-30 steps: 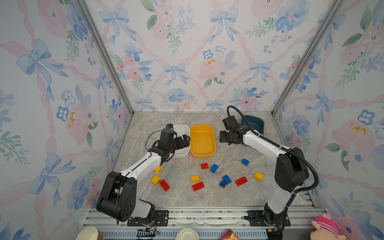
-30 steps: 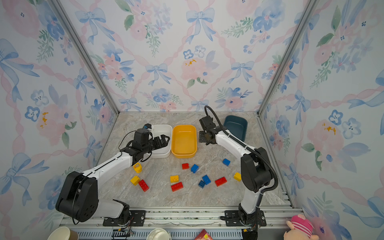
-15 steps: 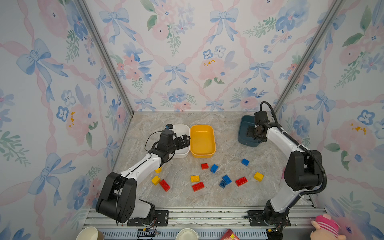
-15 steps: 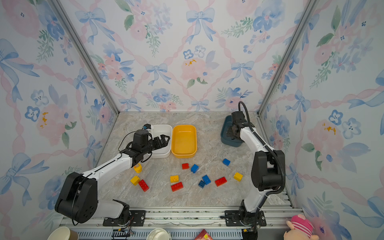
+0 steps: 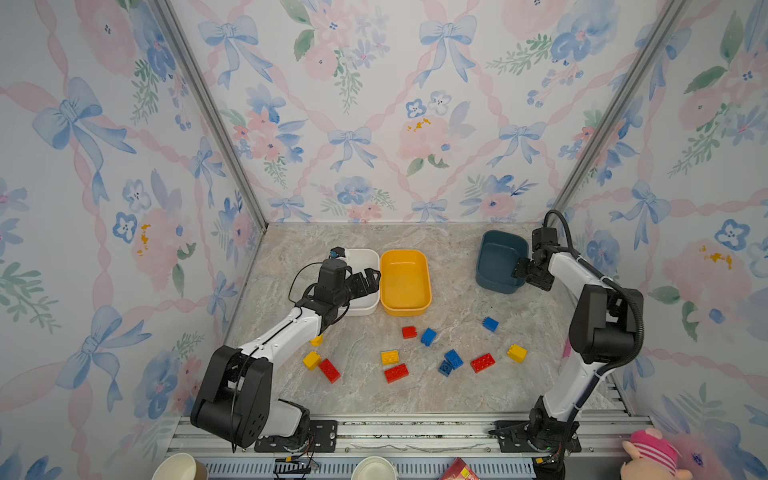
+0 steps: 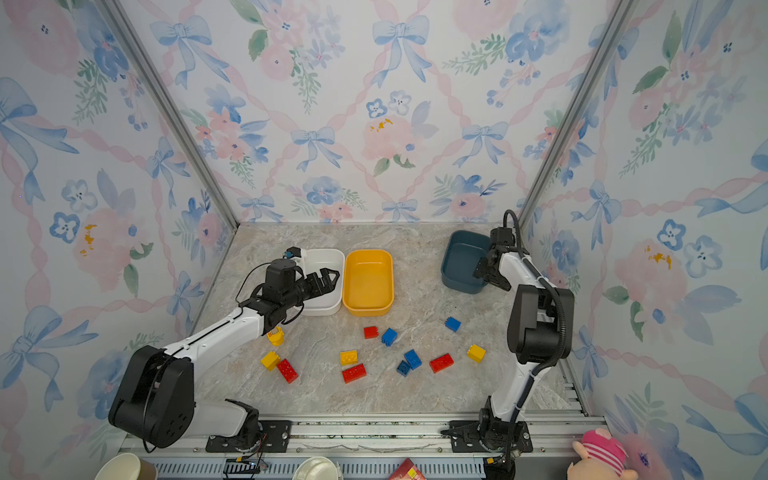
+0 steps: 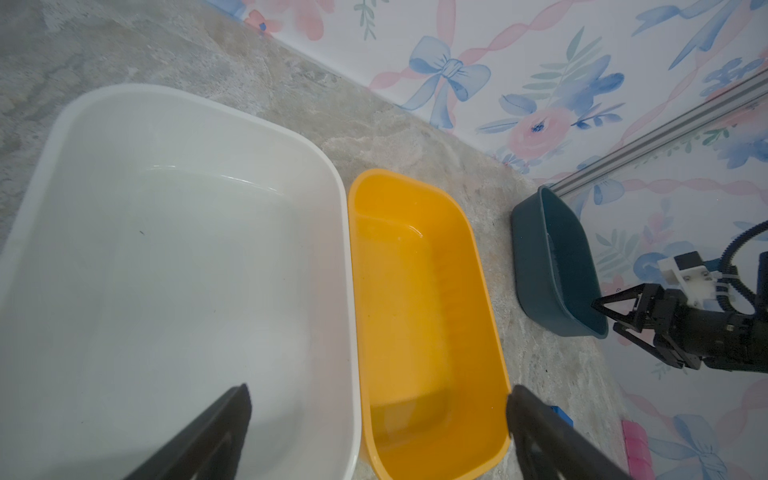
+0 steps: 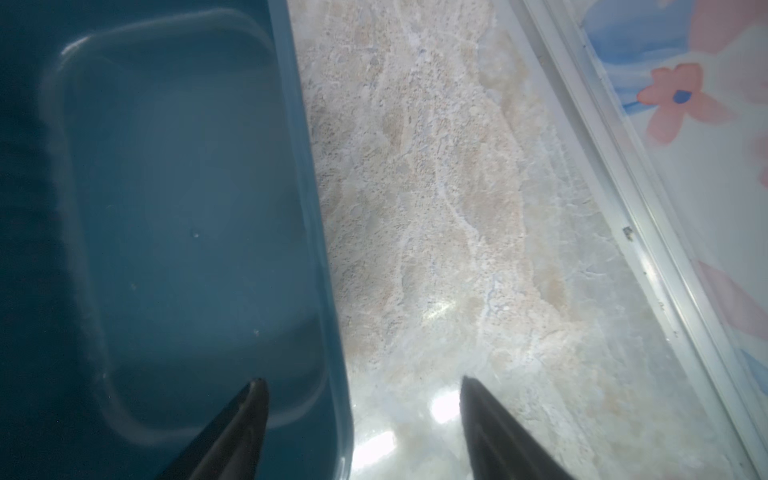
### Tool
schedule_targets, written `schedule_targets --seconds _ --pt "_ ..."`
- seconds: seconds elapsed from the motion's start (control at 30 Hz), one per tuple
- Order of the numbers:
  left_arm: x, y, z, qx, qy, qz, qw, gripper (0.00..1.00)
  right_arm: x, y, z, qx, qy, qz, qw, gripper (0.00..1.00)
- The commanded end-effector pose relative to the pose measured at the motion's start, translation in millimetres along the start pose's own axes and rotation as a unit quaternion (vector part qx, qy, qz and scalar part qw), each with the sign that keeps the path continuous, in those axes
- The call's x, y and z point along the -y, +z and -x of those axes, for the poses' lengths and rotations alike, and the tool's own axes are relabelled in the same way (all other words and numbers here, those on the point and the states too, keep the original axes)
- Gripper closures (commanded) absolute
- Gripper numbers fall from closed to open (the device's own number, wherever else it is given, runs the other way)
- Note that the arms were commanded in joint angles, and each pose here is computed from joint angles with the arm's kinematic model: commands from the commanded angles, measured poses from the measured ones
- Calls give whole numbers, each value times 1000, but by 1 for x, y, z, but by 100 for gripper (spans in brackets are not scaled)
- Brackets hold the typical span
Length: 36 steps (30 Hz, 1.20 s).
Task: Sort the legos into containers by color
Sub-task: 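Release the yellow bin and grip the teal bin rim with the right gripper, then drag the teal bin beside the yellow bin with the right gripper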
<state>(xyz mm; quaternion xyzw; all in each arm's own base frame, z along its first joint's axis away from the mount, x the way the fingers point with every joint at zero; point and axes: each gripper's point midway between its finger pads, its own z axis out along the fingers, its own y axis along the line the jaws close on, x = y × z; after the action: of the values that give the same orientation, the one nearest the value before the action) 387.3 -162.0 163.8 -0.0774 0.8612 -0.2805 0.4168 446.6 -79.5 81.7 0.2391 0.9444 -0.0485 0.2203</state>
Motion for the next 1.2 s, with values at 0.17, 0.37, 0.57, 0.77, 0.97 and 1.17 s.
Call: schedule_targets --seconds 0.17,0.37,0.57,0.77,0.97,1.17 --pt "1 -4 4 9 -10 -7 1000 2 -7 18 20 2 -11 15 1000 41" --pt "1 -5 5 11 -12 -7 1000 2 -11 23 23 1 -7 22 1000 65" --pt "2 -6 5 13 -13 -10 1000 2 -15 20 16 -2 -12 29 1000 85" --pt "1 -8 3 14 -14 -10 1000 2 -27 11 -4 -8 -36 51 998 98" --pt "0 -9 0 14 -13 -13 1000 2 -44 2 -32 -20 -85 59 994 100" --pt "2 -11 1 15 -10 -15 1000 2 -66 -18 -54 -20 -139 75 987 100"
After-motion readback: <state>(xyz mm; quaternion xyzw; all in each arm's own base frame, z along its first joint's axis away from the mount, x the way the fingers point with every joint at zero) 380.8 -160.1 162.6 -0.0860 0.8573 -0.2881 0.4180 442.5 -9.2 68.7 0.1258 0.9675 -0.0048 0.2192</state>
